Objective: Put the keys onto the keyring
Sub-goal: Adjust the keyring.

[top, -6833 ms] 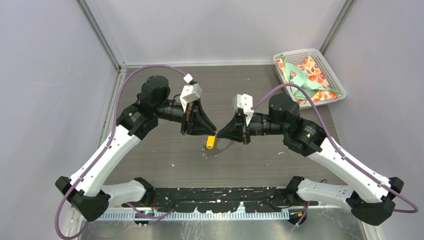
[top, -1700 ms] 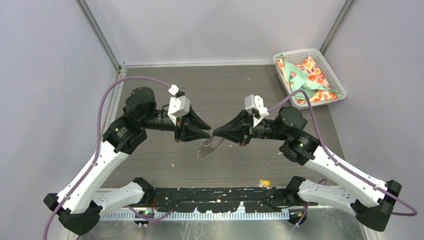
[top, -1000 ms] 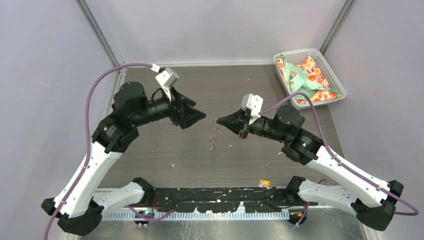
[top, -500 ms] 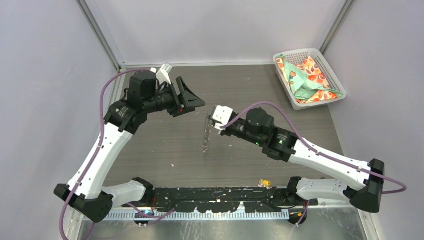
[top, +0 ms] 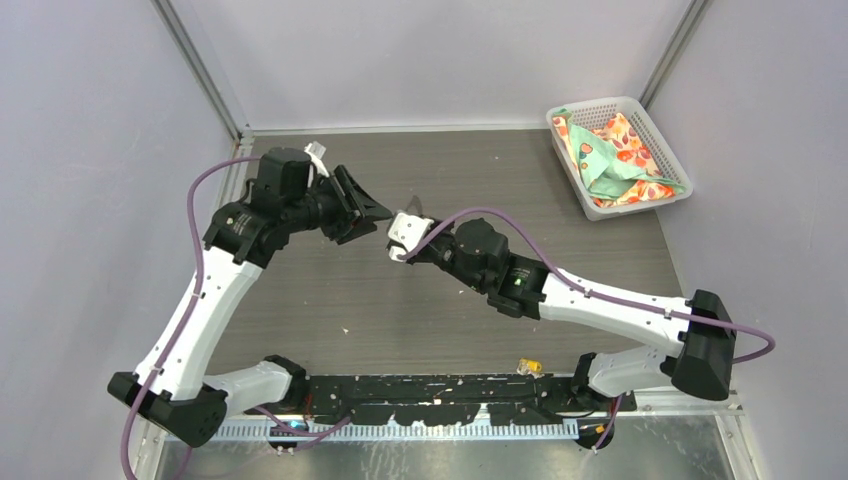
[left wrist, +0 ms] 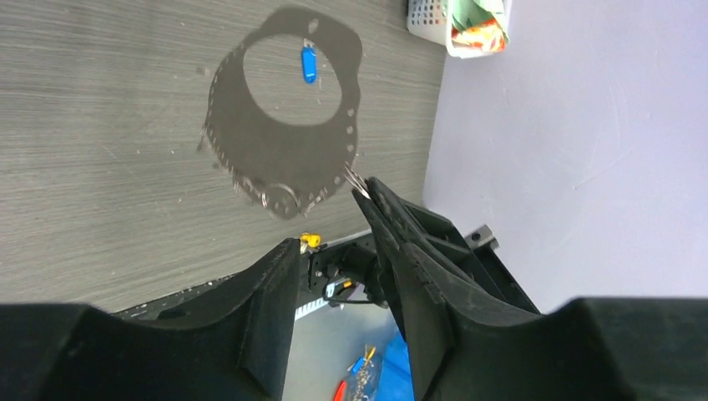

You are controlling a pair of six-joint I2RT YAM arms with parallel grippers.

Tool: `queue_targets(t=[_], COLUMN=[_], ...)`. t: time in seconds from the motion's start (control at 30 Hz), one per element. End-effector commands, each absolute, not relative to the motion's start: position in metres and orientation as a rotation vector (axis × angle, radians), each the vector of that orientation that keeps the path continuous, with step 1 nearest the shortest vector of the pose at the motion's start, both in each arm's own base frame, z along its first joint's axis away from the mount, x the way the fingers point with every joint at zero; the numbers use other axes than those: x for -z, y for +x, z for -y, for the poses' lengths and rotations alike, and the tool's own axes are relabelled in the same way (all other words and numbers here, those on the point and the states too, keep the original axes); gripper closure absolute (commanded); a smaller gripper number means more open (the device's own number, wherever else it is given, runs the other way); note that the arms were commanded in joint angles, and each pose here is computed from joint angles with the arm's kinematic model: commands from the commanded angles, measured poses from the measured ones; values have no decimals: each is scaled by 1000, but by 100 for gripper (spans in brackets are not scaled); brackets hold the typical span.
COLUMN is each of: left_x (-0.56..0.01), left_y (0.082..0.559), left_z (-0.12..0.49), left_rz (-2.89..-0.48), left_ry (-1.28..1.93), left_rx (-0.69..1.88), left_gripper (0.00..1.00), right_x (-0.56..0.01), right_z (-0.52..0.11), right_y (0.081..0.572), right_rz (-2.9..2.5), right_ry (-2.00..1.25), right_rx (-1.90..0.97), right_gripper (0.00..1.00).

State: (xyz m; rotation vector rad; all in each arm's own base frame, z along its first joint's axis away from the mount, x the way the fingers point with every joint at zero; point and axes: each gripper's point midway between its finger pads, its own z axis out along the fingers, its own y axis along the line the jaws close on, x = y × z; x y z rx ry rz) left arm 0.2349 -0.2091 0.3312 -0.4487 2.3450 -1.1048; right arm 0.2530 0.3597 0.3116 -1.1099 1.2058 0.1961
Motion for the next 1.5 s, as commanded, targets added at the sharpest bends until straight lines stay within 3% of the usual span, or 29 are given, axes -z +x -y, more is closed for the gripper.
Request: queue_targets(t=[0.0,0.33,0.73,1.07,1.37,1.47], left_x=[-331,-326,-322,-318,-322,-322], left_y=[242,263,252,251,250,251], left_z=[198,182,178,176,176,175], left_rz=[-2322,-2282,-2310,-2318,-2313,-2311], left_ry=[-538,-667,-722,-748,-762,-762], left_rx=[1053,994,989,971,983,975], left_gripper=[54,58,68,82,86,94], right_x=[-378,-374,-369,-368,-360,-357], right_z=[-370,-393,-407,-414,-424,-429], right_y=[251,242,240,239,240,240], right_rz=[-1078,-1059,-1043,-1031,-1028,-1025], right_ry=[-939,-948,-970,-965,-987,-1001], right_rx=[-244,-291,-244,-216,-168,-152], right_gripper=[99,99,99,99,99,99])
